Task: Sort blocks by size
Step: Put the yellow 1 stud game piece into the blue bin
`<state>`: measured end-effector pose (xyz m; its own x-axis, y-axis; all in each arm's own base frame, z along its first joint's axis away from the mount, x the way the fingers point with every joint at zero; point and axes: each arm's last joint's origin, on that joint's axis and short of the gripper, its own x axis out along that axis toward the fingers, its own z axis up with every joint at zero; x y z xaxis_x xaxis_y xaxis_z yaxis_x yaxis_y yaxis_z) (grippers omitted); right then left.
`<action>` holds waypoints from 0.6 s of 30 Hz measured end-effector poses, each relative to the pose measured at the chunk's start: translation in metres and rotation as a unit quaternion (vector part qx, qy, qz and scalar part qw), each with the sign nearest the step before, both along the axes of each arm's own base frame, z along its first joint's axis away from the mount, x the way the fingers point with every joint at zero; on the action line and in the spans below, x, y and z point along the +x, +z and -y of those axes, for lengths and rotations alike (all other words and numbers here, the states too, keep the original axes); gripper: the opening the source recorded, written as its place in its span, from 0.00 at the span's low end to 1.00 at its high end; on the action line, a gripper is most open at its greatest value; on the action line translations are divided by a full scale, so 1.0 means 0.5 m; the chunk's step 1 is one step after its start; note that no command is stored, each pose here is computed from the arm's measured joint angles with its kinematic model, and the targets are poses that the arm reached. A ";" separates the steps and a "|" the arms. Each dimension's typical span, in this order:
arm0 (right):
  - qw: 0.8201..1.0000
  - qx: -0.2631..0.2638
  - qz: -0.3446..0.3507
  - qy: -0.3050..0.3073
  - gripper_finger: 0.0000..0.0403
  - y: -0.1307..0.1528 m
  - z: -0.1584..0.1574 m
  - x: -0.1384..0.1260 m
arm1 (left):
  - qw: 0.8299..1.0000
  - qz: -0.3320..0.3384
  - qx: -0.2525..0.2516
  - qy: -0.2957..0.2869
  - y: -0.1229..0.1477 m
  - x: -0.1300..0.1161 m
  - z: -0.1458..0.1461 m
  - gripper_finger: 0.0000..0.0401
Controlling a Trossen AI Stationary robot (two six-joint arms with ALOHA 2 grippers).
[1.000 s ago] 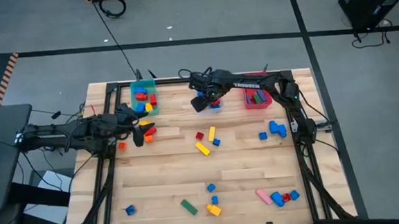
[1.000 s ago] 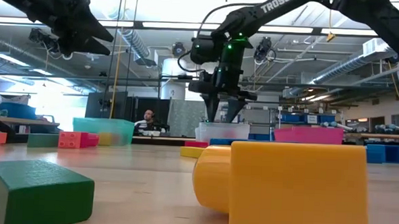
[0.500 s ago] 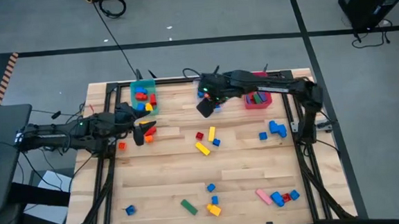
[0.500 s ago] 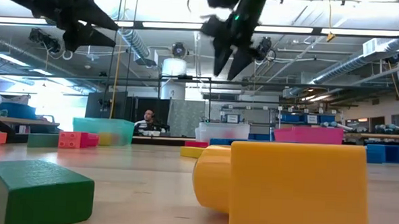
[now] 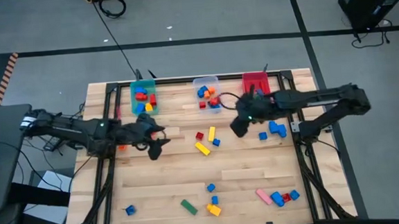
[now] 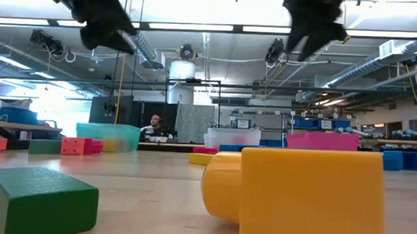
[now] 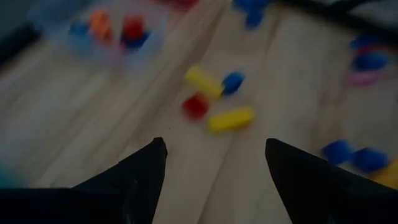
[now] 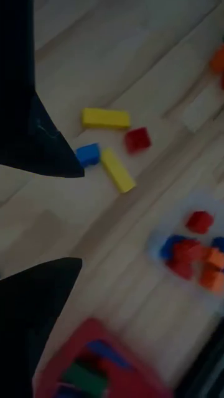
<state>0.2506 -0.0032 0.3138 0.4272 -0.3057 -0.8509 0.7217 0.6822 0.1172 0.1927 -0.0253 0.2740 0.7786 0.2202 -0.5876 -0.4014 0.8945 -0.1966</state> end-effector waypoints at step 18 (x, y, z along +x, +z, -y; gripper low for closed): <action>0.999 0.037 0.005 -0.005 0.56 -0.079 -0.061 -0.050 | 0.917 -0.237 -0.154 0.282 -0.042 -0.007 -0.131 0.70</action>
